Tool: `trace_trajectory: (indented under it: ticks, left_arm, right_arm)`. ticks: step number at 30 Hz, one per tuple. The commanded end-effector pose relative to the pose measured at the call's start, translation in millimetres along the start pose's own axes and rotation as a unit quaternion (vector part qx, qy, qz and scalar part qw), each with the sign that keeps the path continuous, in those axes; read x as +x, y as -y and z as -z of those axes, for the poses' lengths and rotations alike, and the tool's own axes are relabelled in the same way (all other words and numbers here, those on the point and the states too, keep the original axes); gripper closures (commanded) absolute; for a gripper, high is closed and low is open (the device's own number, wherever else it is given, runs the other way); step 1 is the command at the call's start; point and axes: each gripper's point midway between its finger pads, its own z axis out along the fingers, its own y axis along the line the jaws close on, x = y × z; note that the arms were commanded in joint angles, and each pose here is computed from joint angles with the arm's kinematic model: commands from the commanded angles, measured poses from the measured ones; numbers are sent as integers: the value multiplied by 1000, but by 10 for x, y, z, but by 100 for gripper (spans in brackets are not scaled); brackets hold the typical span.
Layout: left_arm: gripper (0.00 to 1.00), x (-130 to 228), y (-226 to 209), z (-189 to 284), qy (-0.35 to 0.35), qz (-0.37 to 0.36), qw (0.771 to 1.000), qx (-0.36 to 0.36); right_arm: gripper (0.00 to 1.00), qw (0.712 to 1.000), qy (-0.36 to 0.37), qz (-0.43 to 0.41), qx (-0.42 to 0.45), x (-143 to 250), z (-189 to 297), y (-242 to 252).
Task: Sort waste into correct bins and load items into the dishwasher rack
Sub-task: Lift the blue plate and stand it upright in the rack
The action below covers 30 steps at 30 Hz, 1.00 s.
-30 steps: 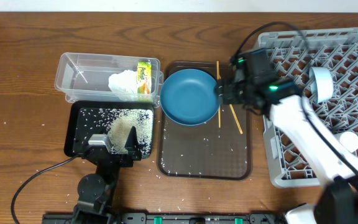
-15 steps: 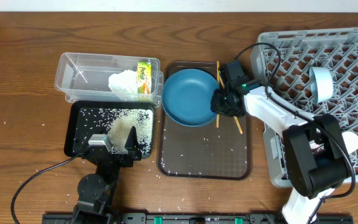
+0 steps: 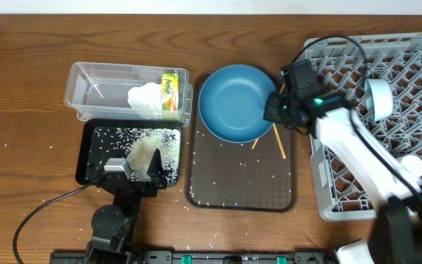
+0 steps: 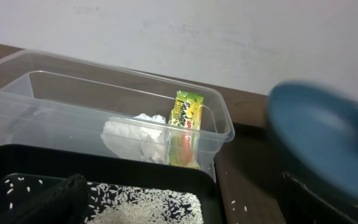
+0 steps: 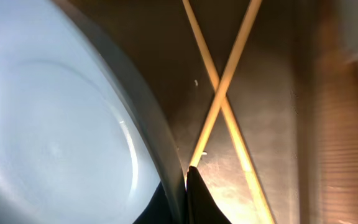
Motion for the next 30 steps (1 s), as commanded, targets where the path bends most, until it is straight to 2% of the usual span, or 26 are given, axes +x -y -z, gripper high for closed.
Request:
trace_trajectory:
  ticks: [1, 4, 5, 7, 10, 12, 17, 21, 30]
  left_arm:
    - [2, 169, -44, -20, -20, -5, 1000, -5]
    - [2, 169, -44, -20, -20, -5, 1000, -5]
    - [2, 169, -44, -20, -20, -5, 1000, -5]
    - [2, 168, -45, -20, -20, -5, 1000, -6]
    - [2, 169, -45, -20, -20, -5, 1000, -6]
    - [2, 169, -44, -20, -20, -5, 1000, -5]
    - [2, 169, -44, -20, -20, -5, 1000, -5]
    - [2, 168, -45, -20, -20, -5, 1000, -6]
    - [2, 168, -45, -20, -20, -5, 1000, -6]
  right_arm:
    - [99, 993, 88, 54, 62, -291, 497, 196]
    - [99, 955, 202, 29, 214, -591, 1130, 738]
    - [99, 930, 247, 14, 272, -693, 1412, 939]
    - [99, 858, 333, -28, 389, -825, 2031, 1310]
    - [99, 750, 413, -93, 508, -871, 2747, 1676]
    - [99, 713, 415, -102, 555, -913, 2977, 1840]
    - [99, 678, 383, -107, 618, -1056, 3195, 2273]
    - [99, 662, 319, -80, 674, -1139, 3171, 2583]
    - [99, 666, 176, 13, 725, -1301, 2376, 2926]
